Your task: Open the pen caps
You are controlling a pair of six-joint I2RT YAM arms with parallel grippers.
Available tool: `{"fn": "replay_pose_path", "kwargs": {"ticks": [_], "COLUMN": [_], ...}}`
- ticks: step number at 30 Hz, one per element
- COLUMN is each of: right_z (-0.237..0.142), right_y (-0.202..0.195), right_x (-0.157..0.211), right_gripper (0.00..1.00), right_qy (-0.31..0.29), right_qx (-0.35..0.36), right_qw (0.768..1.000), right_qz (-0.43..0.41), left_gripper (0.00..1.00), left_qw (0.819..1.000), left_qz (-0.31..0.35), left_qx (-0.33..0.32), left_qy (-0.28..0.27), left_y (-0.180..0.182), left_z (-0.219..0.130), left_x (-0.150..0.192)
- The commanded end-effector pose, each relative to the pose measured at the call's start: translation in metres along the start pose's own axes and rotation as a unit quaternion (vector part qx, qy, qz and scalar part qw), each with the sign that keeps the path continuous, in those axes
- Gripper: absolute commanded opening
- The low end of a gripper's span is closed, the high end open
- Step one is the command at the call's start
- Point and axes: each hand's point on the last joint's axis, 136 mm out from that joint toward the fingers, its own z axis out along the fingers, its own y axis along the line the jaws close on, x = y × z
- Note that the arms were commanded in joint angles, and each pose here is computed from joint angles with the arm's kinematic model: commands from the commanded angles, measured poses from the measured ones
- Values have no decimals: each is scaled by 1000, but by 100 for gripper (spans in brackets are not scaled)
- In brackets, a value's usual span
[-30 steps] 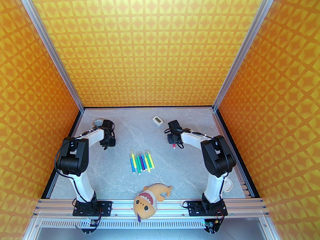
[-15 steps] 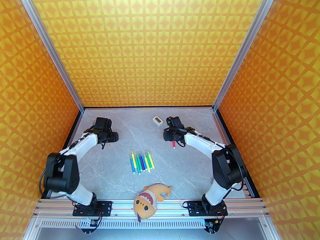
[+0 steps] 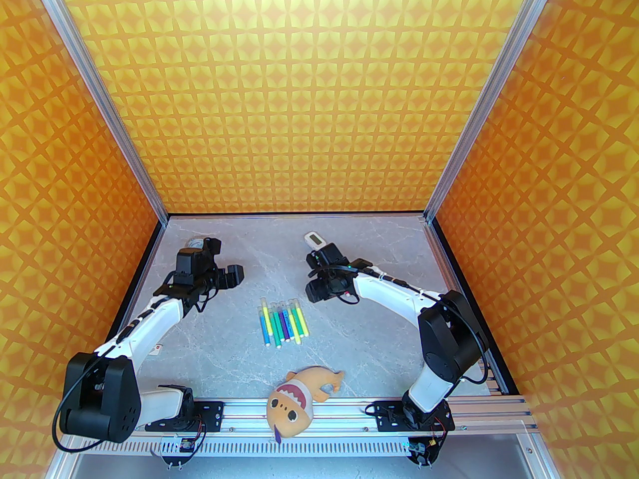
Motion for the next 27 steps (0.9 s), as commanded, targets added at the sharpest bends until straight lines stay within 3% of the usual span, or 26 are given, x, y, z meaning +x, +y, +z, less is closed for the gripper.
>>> {"fn": "replay_pose_path", "kwargs": {"ticks": [1, 12, 27], "right_z": [1, 13, 38], "right_y": [13, 39, 53], "right_x": [18, 35, 40], "right_gripper": [52, 51, 45], "right_qy": [43, 106, 133], "right_qx": [-16, -33, -17], "right_qw": [999, 994, 991], "right_qz": [2, -14, -11], "left_gripper": [83, 84, 84], "left_qw": [999, 996, 994], "left_qz": [17, 41, 57], "left_qx": [29, 43, 44], "left_qy": [-40, -71, -80], "left_y": [-12, -17, -18], "left_z": [-7, -15, -19], "left_x": [-11, -11, -9]}}
